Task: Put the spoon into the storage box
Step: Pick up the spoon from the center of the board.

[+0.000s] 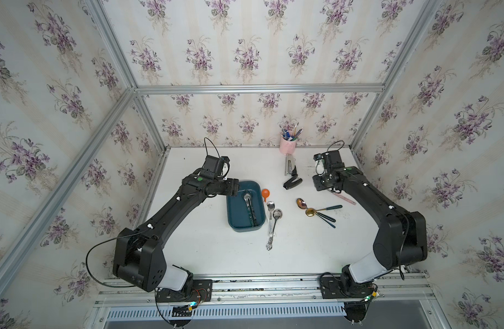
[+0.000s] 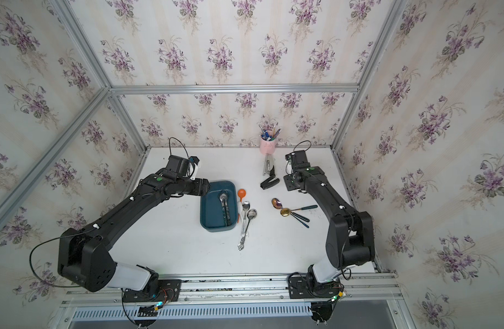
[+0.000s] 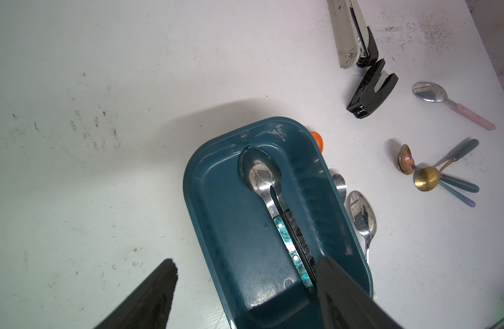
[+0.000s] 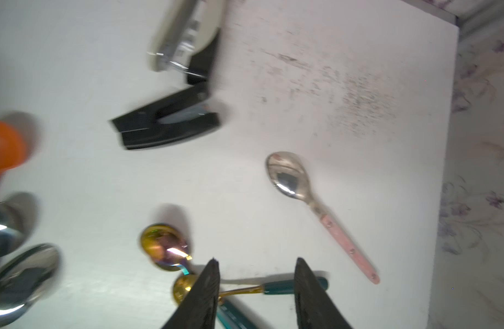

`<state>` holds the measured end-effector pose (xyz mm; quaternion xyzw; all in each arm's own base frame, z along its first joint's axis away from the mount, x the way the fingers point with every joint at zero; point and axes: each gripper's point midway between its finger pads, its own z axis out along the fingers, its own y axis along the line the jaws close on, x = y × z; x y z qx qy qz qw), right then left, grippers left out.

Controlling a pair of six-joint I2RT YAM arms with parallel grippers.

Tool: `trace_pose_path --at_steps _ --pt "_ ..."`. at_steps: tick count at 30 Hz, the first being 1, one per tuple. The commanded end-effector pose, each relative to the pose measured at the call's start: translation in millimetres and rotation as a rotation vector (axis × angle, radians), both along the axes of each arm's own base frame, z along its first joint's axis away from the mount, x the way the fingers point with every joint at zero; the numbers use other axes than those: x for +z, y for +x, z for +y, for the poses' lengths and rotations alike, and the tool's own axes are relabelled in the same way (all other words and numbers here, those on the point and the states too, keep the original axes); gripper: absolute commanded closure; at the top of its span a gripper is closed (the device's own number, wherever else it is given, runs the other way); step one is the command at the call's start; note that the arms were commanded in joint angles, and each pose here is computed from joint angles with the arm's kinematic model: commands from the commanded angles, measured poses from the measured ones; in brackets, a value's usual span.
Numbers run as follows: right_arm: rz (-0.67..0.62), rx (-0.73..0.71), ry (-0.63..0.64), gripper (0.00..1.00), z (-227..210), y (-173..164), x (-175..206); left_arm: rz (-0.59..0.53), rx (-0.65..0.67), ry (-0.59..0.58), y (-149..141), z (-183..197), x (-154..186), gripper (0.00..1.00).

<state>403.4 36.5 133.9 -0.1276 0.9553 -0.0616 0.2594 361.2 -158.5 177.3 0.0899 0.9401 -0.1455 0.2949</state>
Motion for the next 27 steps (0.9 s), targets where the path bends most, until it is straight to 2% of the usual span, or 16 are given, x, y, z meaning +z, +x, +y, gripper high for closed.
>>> trace_pose_path --at_steps 1,6,12,14,27 --pt "0.02 0.021 0.045 0.56 -20 18 -9 -0.013 -0.027 -0.011 0 -6 2 0.19" --pt "0.068 -0.037 -0.018 0.54 -65 29 -29 -0.027 -0.012 -0.019 -3 -4 2 0.19" --pt "0.162 -0.047 -0.029 0.51 -75 30 -65 -0.024 -0.007 0.015 -7 2 0 0.19" --pt "0.174 -0.05 -0.019 0.5 -76 29 -73 -0.057 -0.004 0.017 -10 6 12 0.18" --pt "0.221 -0.085 0.057 0.48 -85 7 -106 -0.059 -0.001 0.029 -9 7 17 0.18"
